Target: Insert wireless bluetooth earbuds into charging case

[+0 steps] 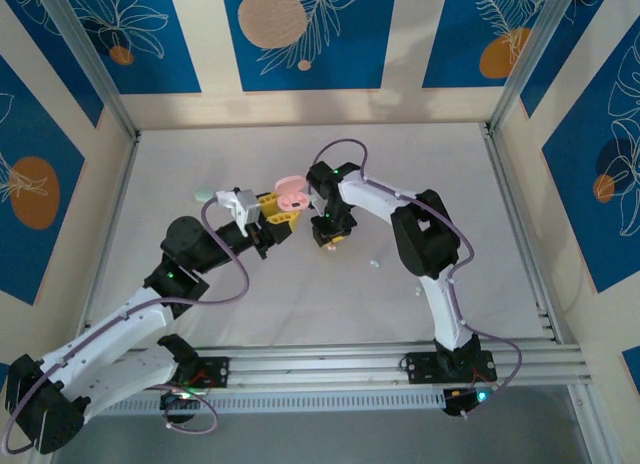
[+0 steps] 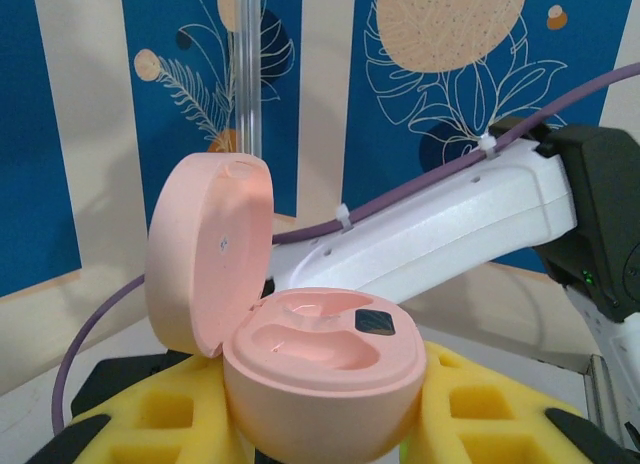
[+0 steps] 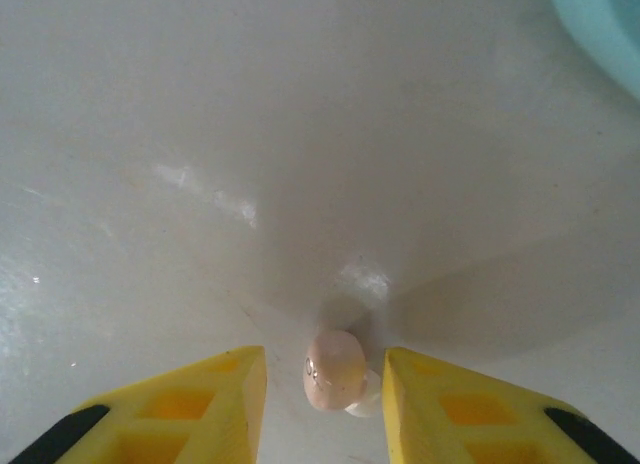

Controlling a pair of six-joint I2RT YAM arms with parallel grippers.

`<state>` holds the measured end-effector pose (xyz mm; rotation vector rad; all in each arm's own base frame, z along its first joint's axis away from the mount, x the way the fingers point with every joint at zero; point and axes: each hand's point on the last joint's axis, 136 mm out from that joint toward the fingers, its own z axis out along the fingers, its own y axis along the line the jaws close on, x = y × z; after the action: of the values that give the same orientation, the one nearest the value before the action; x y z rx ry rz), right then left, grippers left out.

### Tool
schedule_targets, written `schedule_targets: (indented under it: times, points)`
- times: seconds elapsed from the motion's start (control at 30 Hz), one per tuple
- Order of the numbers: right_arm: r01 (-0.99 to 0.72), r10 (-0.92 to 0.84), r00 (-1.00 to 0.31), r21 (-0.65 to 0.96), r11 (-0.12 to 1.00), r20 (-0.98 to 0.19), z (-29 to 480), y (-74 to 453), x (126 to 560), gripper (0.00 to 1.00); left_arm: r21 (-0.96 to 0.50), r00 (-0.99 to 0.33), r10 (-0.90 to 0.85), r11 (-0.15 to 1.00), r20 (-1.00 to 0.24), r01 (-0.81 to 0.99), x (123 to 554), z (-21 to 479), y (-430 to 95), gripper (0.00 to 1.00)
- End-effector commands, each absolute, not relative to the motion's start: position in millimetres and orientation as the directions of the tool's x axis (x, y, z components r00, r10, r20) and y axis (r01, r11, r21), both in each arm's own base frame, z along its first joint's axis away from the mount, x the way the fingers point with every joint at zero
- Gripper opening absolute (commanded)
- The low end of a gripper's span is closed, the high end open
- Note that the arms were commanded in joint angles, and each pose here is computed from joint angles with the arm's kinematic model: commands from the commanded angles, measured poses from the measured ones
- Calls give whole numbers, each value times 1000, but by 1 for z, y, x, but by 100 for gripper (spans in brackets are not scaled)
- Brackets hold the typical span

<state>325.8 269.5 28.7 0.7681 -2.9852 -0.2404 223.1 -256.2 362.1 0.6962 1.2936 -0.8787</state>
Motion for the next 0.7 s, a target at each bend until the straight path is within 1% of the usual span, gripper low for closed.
schedule_targets:
  times: [0.0, 0.17, 0.67]
  points:
    - [-502, -509, -860, 127, 855, 29, 28, 267, 327, 36, -25, 77, -176, 514, -981, 857, 217, 373, -253, 32]
    - [-513, -522, -852, 126, 849, 47, 24, 268, 327, 33, -25, 75, -174, 513, -982, 858, 217, 372, -254, 32]
    - [-513, -527, -842, 132, 848, 114, 15, 269, 314, 30, -29, 71, -174, 516, -982, 856, 218, 370, -254, 32]
